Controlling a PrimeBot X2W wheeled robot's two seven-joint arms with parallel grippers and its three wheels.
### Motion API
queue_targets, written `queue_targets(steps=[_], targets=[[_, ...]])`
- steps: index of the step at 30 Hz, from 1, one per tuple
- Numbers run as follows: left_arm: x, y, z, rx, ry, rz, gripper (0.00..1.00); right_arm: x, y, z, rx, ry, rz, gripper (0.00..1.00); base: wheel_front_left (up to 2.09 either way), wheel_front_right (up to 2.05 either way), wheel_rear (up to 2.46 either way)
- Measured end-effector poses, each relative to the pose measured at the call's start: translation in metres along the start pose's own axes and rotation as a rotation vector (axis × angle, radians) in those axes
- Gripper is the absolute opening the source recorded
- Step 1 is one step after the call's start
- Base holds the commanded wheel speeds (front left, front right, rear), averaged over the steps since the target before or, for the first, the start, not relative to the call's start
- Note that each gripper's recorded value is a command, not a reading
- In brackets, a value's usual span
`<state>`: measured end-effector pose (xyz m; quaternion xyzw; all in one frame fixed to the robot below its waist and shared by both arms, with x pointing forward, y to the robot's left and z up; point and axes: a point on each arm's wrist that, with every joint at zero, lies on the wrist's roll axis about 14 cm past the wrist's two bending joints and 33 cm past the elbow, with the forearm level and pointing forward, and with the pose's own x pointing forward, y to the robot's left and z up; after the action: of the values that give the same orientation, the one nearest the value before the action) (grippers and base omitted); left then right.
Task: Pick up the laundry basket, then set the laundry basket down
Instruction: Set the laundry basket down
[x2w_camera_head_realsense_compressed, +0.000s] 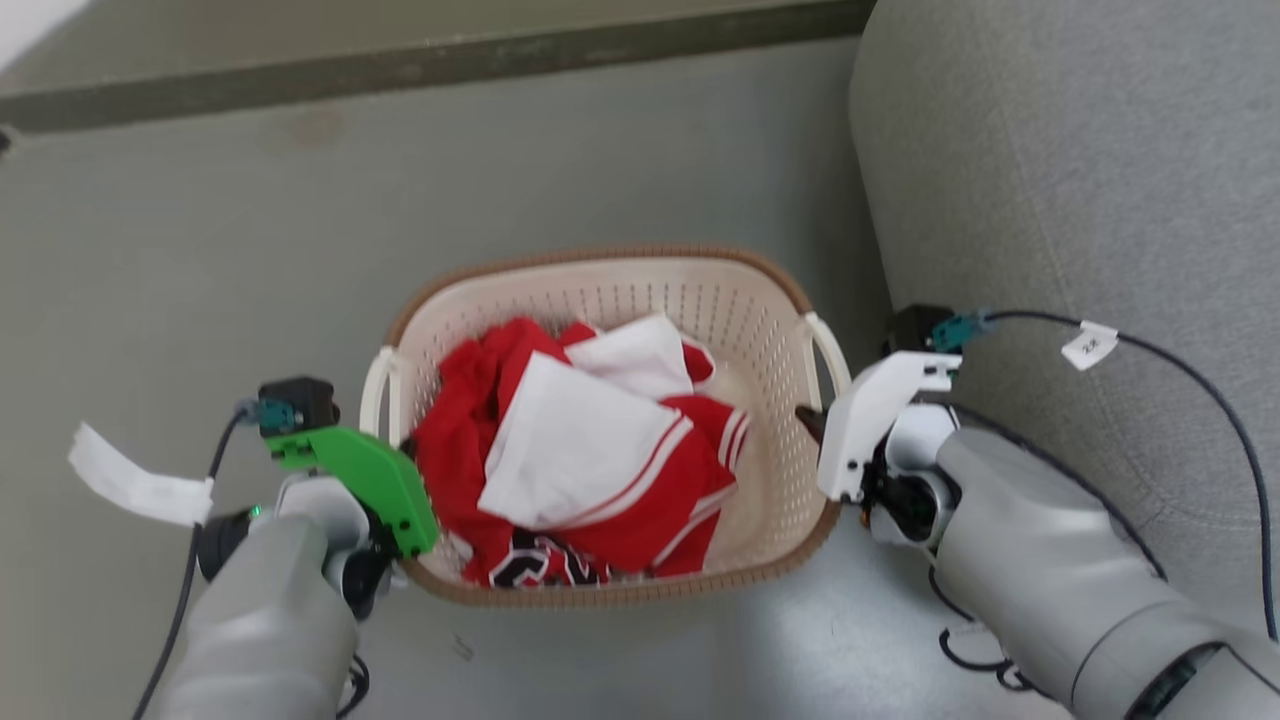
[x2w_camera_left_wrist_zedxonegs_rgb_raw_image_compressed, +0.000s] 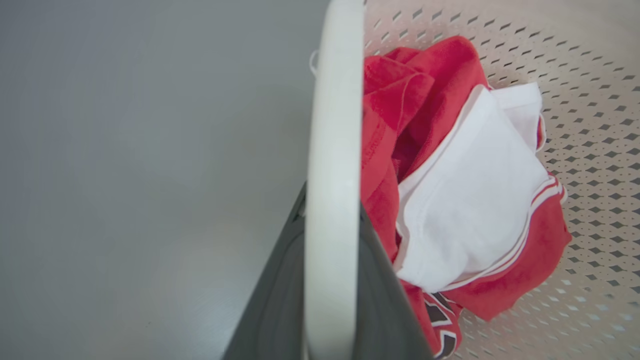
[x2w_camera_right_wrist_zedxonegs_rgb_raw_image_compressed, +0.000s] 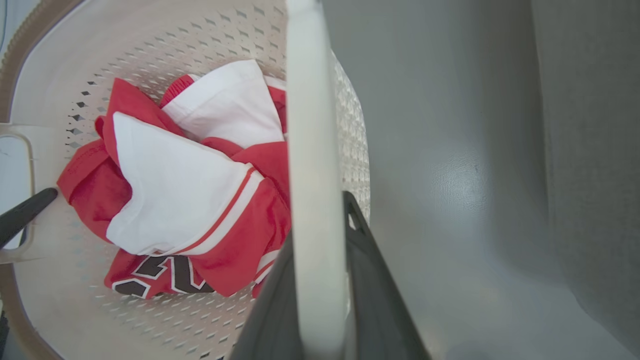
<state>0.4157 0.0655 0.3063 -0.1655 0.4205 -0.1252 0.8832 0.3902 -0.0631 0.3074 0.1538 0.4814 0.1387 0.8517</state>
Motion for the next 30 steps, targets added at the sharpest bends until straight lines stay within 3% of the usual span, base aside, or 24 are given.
queue_targets(steps=[30], targets=[[0.106, 0.038, 0.029, -0.01, -0.042, 0.012, 0.0, 0.106, -0.037, 0.043, -0.007, -0.011, -0.025, 0.0, 0.0, 0.0, 0.0]])
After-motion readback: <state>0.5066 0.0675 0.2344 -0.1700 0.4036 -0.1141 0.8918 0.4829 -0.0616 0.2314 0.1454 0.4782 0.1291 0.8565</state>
